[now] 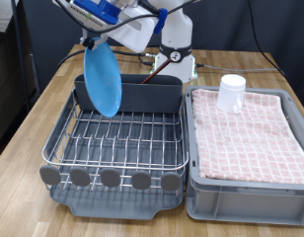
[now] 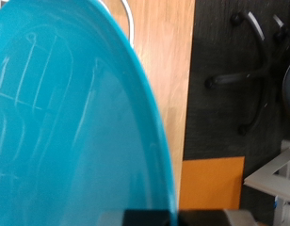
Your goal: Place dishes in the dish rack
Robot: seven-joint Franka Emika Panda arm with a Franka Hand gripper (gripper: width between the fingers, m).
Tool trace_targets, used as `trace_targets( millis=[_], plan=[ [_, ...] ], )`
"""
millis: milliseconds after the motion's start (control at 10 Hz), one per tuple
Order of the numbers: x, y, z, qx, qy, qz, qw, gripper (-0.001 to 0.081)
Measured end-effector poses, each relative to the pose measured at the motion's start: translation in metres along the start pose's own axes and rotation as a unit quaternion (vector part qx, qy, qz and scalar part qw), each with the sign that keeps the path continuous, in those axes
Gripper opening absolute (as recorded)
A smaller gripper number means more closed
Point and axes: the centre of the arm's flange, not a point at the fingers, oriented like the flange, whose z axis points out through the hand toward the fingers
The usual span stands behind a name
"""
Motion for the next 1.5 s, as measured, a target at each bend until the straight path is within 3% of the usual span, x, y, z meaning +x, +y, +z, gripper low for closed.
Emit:
trace_targets(
  millis=[300, 600, 1500],
  plan=[
    [0.005, -0.003, 0.003, -0.013, 0.028, -0.040, 0.9987, 0.0018],
    [0.011, -0.004, 0.004, -0.001, 0.061, -0.087, 0.9944, 0.0018],
    [-0.001, -0.006, 0.037, 0.039, 0.101, -0.209, 0.9718, 0.0018]
  ],
)
